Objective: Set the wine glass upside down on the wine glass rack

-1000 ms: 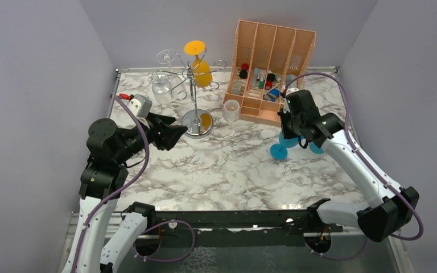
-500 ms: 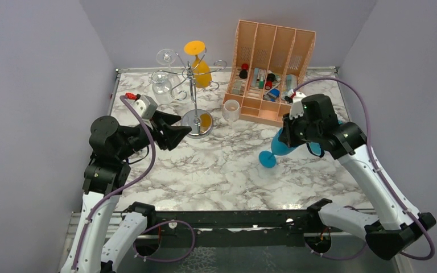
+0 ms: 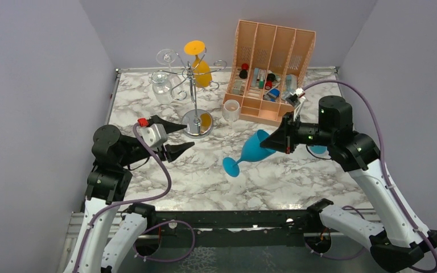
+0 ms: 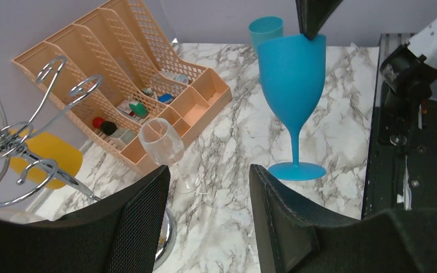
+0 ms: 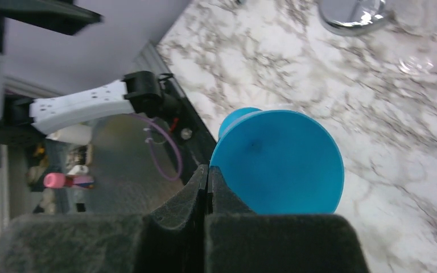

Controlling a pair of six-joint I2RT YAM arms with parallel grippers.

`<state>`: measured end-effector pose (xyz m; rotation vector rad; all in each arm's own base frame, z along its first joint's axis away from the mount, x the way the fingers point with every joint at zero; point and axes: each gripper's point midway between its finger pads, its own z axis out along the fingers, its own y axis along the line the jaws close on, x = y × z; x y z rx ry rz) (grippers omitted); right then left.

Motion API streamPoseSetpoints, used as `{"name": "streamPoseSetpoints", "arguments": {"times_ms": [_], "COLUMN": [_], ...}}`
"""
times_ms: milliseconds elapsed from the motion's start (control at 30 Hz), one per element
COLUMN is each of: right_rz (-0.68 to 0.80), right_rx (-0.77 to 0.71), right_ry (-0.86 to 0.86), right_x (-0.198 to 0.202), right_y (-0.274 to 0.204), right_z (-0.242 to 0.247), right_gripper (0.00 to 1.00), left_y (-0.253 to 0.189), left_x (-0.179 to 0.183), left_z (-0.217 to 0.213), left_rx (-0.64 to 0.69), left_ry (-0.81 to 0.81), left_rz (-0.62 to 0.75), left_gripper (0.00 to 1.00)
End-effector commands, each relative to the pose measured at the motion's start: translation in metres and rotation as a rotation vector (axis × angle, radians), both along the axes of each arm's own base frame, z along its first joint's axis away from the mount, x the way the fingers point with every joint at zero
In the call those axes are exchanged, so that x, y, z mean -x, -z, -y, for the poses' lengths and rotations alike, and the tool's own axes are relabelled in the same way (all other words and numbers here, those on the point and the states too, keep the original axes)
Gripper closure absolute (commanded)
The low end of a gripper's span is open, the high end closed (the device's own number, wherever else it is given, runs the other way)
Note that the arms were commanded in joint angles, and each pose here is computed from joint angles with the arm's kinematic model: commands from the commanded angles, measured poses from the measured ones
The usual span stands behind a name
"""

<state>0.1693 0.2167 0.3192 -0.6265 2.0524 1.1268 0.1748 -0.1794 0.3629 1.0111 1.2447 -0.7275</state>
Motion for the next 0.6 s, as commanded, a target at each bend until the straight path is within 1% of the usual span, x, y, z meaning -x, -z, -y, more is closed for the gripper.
{"name": "streamPoseSetpoints", "arguments": {"times_ms": [0,200,367,500,567], "right_rz": [0.021,0.021,0.000,-0.004,-0.003], "right_rx": [-0.223,-0.321,-0.369,-0.382,-0.388], "right_ry": [-0.163,-0.223,-0.250,-0.267,-0.277], "right_x": [0.026,0.037,0.039,0.038,0.038], "right_y": [-0.048,-0.071,-0.080,-0.084,-0.086], "right_z": [-0.021,-0.027,-0.030,-0.033,-0.034], "right_gripper": [0.99,0.99,0.99,0.99,0.99], "left_y": [0.009,0.021,0.031,0.039,0.043], "left_x": [0.024,0.037,0.062,0.067,0.065], "left_z": [0.010,0.013,0.018,0.021,0.023], "left_rx": [-0.068,-0.108,-0.106,-0.096,-0.092], "left_ry": [0.176,0.266,0.425,0.506,0.526], "left_rz": [0.161,0.293,0.394,0.410,0.391], "left_gripper": [0.42,0.42,0.41,0.42,0.43]}}
